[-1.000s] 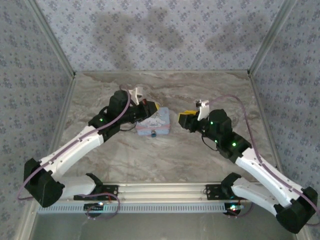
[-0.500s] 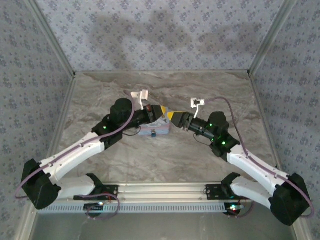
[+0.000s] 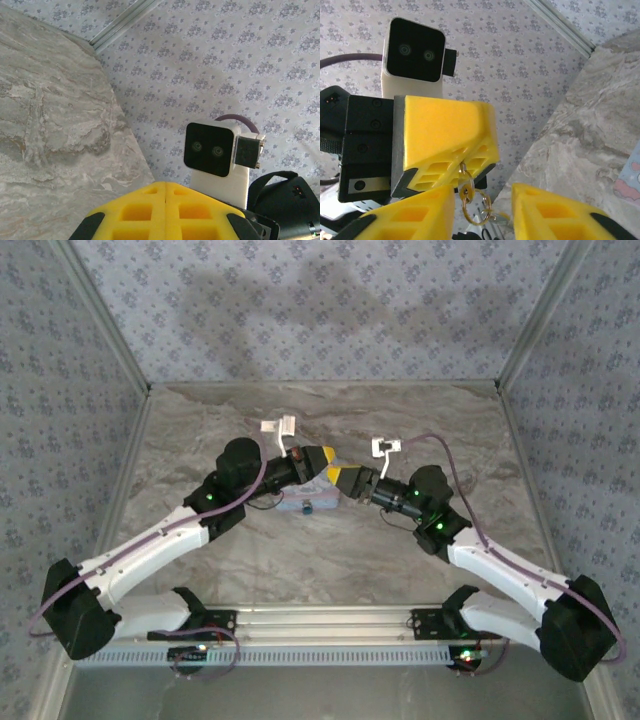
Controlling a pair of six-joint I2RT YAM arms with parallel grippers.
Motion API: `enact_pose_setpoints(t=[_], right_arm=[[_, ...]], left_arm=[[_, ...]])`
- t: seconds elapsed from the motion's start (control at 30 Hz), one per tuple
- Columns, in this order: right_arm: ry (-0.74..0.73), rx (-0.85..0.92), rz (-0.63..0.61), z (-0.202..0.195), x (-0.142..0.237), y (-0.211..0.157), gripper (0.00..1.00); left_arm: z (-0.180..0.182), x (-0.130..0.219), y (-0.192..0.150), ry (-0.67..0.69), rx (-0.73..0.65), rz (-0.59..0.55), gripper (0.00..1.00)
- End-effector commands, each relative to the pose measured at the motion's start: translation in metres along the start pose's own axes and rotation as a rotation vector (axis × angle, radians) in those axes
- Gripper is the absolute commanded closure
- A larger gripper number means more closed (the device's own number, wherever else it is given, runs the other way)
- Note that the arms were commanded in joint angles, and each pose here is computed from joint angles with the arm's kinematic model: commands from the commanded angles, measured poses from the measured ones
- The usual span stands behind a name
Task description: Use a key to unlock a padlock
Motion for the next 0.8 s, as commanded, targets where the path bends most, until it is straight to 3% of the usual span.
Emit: enact_pose_setpoints(t=[0.0,0.2,0.3,0.57,0.67,0.77], right_arm=[[0.043,0.028,-0.02,0.01,-0.001,0.007,0.69],[0.041,0.037,-0.032,0.011,0.0,0.009,0.78],[0.041,0.037,-0.038,0.012,0.0,0.011,0.68],[0.044,0.041,-0.056,0.014,0.001,0.016,0.69],[0.053,0.038,-0.064,0.016,0.001,0.018,0.6],[0.059,0.041,-0.074,0.017,0.002,0.021,0.61]], left_arm=[[-0.019,0.007,0.002,-0.076,-0.013,-0.014,1.0],[-0.019,0.007,0.001,-0.086,-0.009,-0.011,1.0],[-0.019,0.007,0.001,-0.084,-0.009,-0.01,1.0],[-0.018,0.007,0.001,-0.084,-0.008,-0.011,1.0],[-0.017,0.007,0.001,-0.082,-0.007,-0.01,1.0],[-0.016,0.007,0.0,-0.081,-0.005,-0.009,1.0]])
Point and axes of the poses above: each hand's point on the last joint's axis, 136 mm out from that joint toward the fingers, its own x axis back along the fingers, its own z axis along the line the jaws close on, y = z × x, the point moved 5 cm from there along x, back along the fingers, and after that the axes turned 8 degrees about x, right-handed, at the moved point
